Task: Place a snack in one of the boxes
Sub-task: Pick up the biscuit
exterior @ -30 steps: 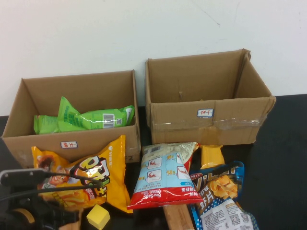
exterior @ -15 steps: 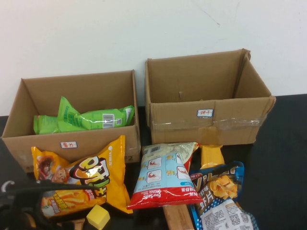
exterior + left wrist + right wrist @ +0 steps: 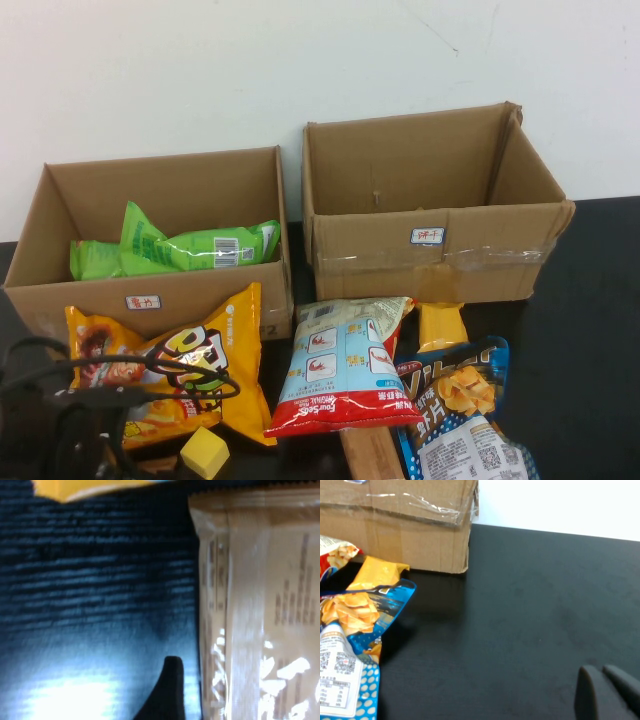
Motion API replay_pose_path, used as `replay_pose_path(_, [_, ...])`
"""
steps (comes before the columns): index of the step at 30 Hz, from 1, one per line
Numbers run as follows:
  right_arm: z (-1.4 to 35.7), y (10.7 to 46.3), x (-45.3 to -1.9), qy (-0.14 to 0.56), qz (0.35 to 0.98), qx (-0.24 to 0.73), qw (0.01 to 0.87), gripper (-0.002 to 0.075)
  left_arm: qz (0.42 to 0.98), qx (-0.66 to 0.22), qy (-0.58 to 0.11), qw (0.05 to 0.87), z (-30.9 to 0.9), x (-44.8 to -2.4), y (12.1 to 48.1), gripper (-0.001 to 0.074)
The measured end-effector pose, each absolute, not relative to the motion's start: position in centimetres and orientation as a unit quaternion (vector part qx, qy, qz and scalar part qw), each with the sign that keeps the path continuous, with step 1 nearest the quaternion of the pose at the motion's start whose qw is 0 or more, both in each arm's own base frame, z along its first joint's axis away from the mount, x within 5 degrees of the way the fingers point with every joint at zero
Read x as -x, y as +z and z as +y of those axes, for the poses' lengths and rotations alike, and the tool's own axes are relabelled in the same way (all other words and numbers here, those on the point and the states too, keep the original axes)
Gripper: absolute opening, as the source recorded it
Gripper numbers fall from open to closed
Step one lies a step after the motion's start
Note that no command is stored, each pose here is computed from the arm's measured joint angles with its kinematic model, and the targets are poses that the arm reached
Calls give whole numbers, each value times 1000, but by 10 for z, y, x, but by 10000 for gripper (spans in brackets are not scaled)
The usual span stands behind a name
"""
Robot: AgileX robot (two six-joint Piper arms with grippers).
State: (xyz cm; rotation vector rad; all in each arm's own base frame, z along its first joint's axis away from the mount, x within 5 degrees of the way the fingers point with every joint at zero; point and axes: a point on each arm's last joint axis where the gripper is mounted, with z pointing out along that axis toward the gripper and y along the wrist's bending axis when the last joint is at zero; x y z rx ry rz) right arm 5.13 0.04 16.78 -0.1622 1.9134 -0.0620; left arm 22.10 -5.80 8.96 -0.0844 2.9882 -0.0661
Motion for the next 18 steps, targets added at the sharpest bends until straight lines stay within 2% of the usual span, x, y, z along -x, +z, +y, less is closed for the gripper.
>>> replay_pose_path(10, [0, 168, -51, -26, 816, 69, 573, -1, 998, 27, -14, 50, -60, -228, 68, 652])
replay_pose_path(12, [0, 168, -51, -26, 816, 69, 573, -1, 998, 27, -14, 50, -60, -228, 67, 605])
replay_pose_path(15, [0, 168, -51, -26, 816, 69, 573, -1, 998, 27, -16, 56, -60, -229, 67, 455])
replay_pose_path(16, [0, 168, -51, -26, 816, 69, 573, -1, 998, 23, -15, 57, -60, -229, 67, 430])
replay_pose_path(18, [0, 168, -51, -26, 816, 69, 573, -1, 998, 23, -16, 60, -60, -230, 67, 432])
